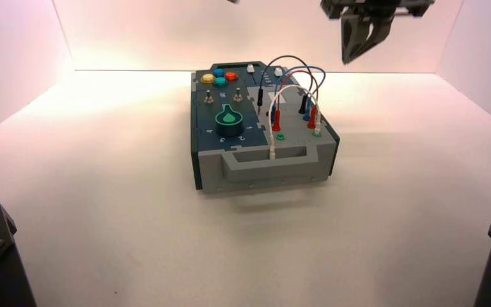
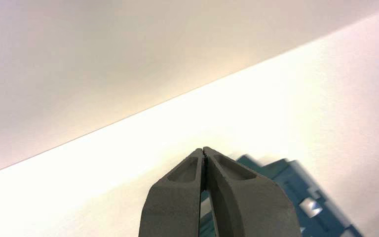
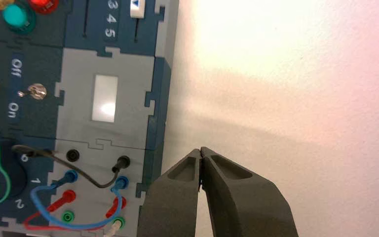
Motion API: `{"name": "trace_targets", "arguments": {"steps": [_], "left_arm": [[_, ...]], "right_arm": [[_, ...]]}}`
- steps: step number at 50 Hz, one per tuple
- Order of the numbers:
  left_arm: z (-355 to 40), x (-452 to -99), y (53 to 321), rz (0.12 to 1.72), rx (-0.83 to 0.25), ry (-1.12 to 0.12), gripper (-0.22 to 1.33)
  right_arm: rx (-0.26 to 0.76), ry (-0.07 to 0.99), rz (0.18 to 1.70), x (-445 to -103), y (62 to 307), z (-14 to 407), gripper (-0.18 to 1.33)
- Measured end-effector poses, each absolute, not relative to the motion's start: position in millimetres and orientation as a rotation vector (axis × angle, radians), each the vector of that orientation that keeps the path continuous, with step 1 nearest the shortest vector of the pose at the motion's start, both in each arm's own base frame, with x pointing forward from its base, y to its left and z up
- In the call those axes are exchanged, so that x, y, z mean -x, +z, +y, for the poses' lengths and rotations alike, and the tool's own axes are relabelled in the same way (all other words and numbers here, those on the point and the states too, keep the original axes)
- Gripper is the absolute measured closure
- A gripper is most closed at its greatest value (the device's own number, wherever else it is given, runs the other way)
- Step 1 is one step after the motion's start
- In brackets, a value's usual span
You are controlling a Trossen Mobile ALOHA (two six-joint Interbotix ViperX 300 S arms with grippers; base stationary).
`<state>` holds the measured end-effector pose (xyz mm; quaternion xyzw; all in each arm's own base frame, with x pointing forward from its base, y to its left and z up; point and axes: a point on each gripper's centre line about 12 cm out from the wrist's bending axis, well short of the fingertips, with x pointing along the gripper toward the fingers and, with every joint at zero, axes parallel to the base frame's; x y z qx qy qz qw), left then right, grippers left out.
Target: Rotate the box clockwise.
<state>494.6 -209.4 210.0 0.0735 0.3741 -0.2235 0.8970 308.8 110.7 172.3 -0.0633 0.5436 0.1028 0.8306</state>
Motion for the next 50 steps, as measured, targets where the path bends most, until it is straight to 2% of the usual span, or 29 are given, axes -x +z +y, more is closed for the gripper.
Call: {"name": "trace_targets", "arguments": {"steps": [9,24,34,50], "left_arm": [[-180.5,-473.1,225.2,0.75,-0.141,-0.423,1.28],[-158.3,-420.9,240.2,0.731,-0.136,-0.409,1.28],[-127.9,-380.4,250.3,0.695,-0.087,-0.356,1.28],[-105.0,-326.9,251.3,0.659,-0.062,-0.33,1.28]], "right_arm": [[0.134,0.221,1.131,-304.8,181.2,109.0,1.29],[0.127,0.225,1.097,-297.4,188.5,106.2,1.29],[0.118,0.23,1.067,-292.1,191.9,104.4,1.29],[0.101,0.237,1.043,-281.9,192.6,102.2,1.29]]}}
